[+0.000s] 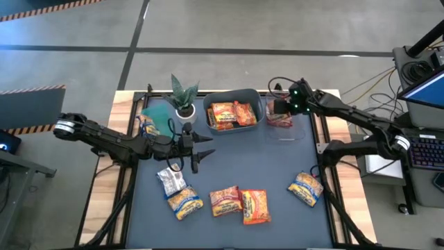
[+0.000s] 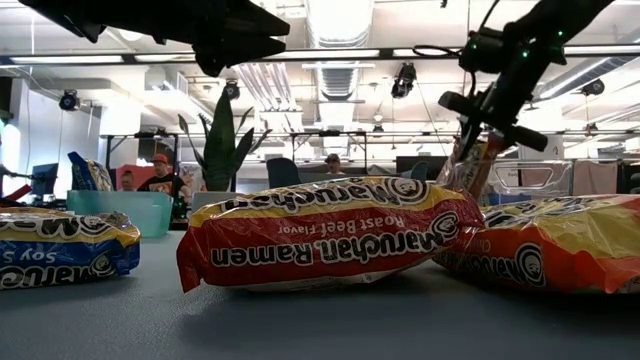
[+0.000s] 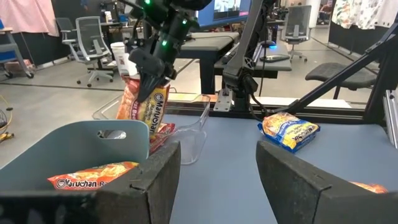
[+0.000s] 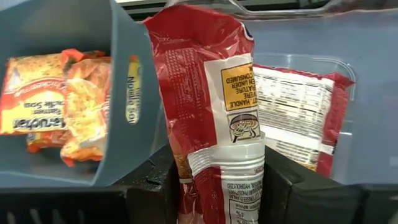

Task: Sort Maruchan noodles
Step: Put the red noodle pack into the transparent bin

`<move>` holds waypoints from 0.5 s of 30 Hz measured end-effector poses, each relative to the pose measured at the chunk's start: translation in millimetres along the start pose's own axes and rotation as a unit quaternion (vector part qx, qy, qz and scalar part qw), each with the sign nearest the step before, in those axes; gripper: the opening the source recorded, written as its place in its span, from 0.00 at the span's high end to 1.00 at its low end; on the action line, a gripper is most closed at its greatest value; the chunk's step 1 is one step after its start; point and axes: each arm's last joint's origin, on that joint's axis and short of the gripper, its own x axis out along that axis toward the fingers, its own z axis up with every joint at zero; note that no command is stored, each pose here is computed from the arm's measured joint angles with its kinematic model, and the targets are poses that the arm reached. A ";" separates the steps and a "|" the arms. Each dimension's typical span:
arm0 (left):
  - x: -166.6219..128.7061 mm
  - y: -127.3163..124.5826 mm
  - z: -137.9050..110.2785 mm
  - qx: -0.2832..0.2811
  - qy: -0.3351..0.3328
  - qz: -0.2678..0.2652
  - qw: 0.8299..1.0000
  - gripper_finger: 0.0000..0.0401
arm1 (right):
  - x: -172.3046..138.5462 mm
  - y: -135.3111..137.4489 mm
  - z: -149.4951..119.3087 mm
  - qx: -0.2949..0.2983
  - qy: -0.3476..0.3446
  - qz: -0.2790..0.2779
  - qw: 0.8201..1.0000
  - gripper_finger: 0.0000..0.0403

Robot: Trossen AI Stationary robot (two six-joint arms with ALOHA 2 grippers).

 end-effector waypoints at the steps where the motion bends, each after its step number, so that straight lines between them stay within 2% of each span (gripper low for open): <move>1: 0.0 -0.1 0.0 0.000 0.000 0.000 1.000 0.52 | 1.1 -1.3 -0.4 0.001 0.000 -0.001 1.000 0.65; 11: 0.0 0.0 -0.2 0.002 0.001 0.000 1.000 0.52 | 1.8 -4.5 4.0 0.002 -0.025 -0.013 1.000 0.54; 15: 0.0 0.0 -0.2 0.002 0.001 0.000 1.000 0.52 | 1.5 -9.7 5.9 0.003 -0.032 -0.036 0.999 0.50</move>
